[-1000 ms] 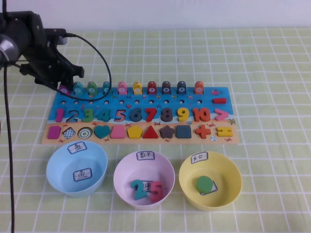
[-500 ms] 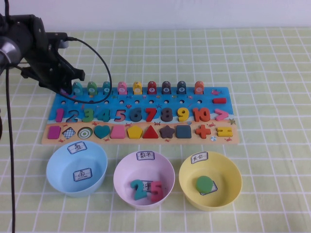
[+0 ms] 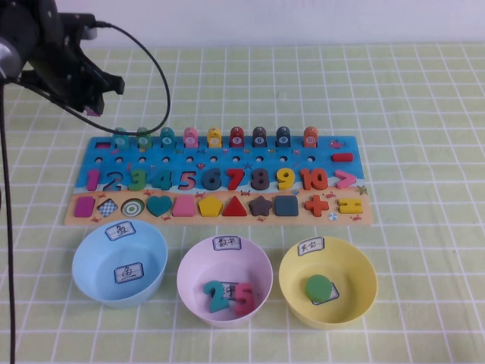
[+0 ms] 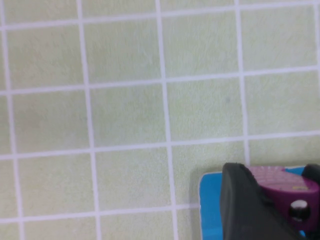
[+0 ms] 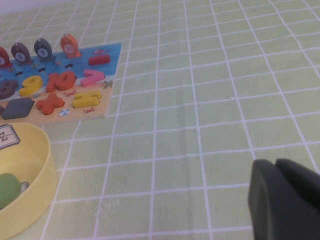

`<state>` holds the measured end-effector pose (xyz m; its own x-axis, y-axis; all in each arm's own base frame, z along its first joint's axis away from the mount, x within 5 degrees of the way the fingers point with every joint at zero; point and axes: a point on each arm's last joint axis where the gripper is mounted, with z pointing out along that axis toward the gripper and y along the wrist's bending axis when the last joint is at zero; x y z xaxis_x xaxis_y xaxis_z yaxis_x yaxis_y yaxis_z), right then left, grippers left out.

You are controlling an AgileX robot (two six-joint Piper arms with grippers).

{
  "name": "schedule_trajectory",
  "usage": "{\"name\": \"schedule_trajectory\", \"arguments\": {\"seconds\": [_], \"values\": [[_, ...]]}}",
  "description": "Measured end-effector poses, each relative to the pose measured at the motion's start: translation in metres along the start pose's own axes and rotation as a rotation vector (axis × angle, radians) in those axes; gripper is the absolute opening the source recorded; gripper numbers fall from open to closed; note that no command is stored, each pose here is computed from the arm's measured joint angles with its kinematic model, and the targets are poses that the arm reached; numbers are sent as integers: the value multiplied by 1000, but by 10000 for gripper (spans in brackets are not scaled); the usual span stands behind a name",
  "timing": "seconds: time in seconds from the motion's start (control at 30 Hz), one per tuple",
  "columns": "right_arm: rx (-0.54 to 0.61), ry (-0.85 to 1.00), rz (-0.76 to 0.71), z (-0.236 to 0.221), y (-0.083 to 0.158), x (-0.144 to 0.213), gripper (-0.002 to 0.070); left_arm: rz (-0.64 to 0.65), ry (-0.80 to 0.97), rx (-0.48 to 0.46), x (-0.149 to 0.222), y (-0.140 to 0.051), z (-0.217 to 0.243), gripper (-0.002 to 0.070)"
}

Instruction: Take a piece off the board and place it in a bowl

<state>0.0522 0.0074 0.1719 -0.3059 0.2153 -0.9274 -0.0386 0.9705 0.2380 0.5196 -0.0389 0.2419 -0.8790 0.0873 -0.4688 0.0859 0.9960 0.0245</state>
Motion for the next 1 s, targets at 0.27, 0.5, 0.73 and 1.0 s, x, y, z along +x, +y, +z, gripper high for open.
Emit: {"name": "schedule_trajectory", "arguments": {"seconds": [0.27,0.5,0.73,1.0], "values": [[0,0,0,0,0,0,-17,55,5,-8,-2,2,-51,188],[0,0,0,0,0,0,-17,171,14,-7,22,2,-115,188],[0,0,0,0,0,0,-17,179,26,80,104,-11,-170,188],[0,0,0,0,0,0,-17,280,22,184,205,-61,-170,188]]}}
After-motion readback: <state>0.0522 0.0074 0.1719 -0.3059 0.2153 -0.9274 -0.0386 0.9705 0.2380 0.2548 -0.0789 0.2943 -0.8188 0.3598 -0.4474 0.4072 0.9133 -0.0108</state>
